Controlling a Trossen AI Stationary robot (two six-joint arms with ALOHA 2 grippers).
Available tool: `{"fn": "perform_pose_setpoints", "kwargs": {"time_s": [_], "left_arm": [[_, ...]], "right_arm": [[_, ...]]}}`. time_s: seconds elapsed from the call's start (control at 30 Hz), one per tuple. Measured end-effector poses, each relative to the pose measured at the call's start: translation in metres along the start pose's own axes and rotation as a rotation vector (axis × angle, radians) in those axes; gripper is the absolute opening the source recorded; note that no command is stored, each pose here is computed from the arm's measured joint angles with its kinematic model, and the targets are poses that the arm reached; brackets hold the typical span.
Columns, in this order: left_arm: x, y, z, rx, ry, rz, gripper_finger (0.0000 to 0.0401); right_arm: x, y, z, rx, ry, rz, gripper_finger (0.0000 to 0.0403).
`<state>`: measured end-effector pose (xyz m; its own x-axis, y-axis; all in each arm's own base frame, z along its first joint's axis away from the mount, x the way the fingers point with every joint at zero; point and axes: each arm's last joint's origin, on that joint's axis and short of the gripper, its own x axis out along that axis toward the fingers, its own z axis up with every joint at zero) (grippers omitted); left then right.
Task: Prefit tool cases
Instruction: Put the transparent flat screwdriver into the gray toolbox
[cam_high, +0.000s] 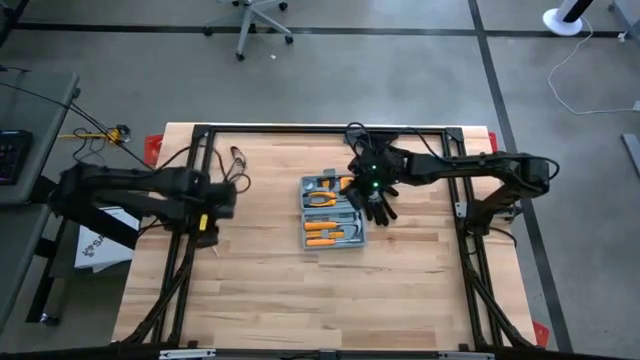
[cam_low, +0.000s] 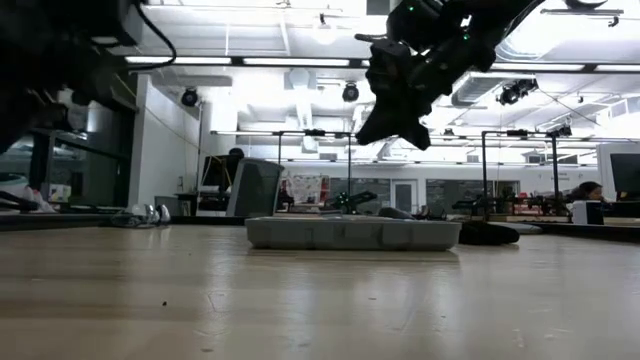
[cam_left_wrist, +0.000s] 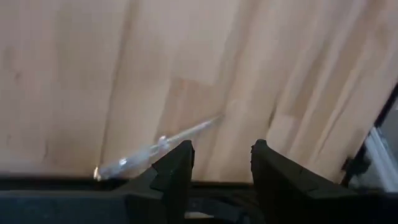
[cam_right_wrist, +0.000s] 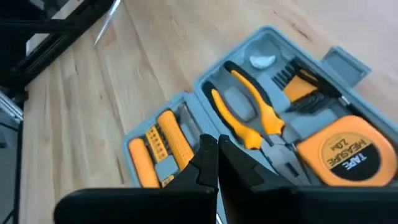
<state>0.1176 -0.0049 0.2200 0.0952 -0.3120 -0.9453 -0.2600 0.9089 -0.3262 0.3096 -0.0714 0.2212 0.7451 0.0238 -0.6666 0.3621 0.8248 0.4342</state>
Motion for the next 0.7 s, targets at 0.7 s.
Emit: {"fn": "perform_pose_setpoints", "kwargs": {"time_s": [0.7], "left_arm": [[0.082, -0.036, 0.028, 0.308, 0.429, 0.286, 0.0123]], "right_arm": [[-0.005, -0.011, -0.007, -0.029, 0.103, -0.043, 0.0]]}}
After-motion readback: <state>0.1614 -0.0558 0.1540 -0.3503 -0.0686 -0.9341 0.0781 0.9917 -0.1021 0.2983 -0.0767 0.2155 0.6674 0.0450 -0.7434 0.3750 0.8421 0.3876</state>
